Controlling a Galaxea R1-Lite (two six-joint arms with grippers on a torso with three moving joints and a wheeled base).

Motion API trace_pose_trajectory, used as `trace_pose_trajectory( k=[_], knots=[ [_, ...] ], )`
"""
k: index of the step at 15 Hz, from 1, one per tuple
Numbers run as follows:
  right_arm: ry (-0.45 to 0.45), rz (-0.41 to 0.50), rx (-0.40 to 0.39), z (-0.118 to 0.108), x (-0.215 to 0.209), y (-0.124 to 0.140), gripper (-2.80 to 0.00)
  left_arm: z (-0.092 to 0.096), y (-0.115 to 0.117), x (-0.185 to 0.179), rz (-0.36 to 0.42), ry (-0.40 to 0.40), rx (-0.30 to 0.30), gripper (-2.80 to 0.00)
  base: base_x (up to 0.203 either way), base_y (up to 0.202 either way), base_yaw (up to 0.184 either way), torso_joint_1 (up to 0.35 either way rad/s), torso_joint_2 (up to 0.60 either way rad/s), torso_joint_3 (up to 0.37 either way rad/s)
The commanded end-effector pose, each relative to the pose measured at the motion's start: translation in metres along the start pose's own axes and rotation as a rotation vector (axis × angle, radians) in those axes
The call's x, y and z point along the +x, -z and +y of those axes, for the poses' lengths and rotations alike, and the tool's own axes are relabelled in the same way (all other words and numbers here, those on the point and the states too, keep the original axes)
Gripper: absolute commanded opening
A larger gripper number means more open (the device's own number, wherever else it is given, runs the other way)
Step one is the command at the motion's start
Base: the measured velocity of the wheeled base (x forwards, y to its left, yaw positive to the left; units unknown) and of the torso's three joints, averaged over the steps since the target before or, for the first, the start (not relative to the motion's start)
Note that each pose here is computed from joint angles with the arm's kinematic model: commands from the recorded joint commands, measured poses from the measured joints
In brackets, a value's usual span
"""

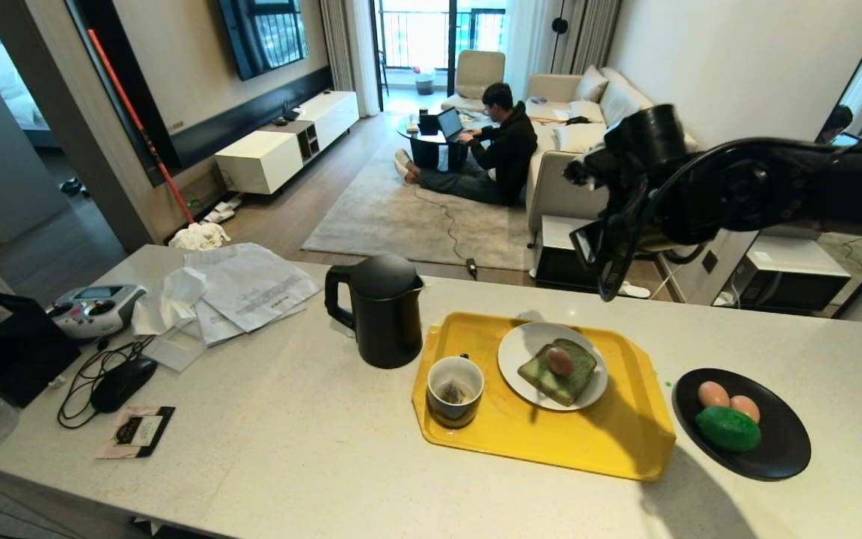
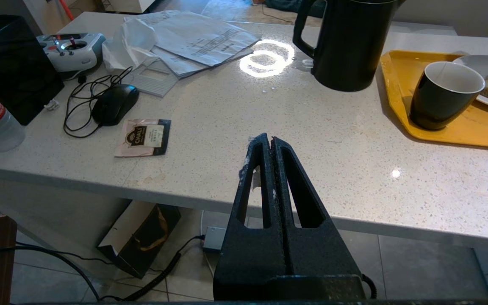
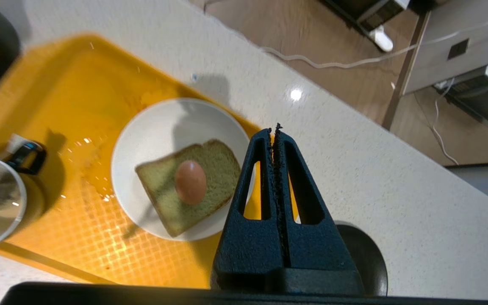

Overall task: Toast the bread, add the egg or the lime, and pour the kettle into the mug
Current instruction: Pick up the kettle

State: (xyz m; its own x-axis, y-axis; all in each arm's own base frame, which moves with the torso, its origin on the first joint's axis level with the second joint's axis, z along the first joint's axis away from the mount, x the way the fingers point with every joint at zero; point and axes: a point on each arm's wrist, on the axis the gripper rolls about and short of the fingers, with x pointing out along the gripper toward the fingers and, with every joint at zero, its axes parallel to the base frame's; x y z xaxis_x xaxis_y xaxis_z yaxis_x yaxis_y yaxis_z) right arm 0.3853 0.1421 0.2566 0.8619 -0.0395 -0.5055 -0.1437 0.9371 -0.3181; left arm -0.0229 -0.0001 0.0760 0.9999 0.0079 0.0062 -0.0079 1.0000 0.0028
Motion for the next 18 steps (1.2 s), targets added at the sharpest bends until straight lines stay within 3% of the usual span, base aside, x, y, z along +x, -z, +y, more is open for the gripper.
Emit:
trace_pose_trajectory(
  k=[1, 4, 7, 9, 12, 18],
  knots=[
    [0.011, -0.129, 0.081, -0.036, -0.057, -0.019, -2.80, 0.000, 0.000, 0.000, -0.001, 0.000, 0.000, -2.80, 0.000, 0.000, 0.000, 0.000, 0.00, 0.000],
    [0.060, -0.190, 0.237, -0.076, -0.099, -0.016, -2.80, 0.000, 0.000, 0.000, -0.001, -0.001, 0.000, -2.80, 0.000, 0.000, 0.000, 0.000, 0.00, 0.000],
    [0.218, -0.251, 0.340, -0.138, -0.141, -0.005, -2.80, 0.000, 0.000, 0.000, -0.001, -0.001, 0.000, -2.80, 0.000, 0.000, 0.000, 0.000, 0.00, 0.000],
    [0.263, -0.302, 0.375, -0.159, -0.181, 0.006, -2.80, 0.000, 0.000, 0.000, -0.001, 0.000, 0.000, -2.80, 0.000, 0.000, 0.000, 0.000, 0.00, 0.000],
    [0.291, -0.335, 0.392, -0.161, -0.233, 0.035, -2.80, 0.000, 0.000, 0.000, -0.001, 0.000, 0.000, -2.80, 0.000, 0.000, 0.000, 0.000, 0.00, 0.000],
    [0.306, -0.458, 0.400, -0.133, -0.332, 0.108, -2.80, 0.000, 0.000, 0.000, -0.001, 0.000, 0.000, -2.80, 0.000, 0.000, 0.000, 0.000, 0.00, 0.000]
  ],
)
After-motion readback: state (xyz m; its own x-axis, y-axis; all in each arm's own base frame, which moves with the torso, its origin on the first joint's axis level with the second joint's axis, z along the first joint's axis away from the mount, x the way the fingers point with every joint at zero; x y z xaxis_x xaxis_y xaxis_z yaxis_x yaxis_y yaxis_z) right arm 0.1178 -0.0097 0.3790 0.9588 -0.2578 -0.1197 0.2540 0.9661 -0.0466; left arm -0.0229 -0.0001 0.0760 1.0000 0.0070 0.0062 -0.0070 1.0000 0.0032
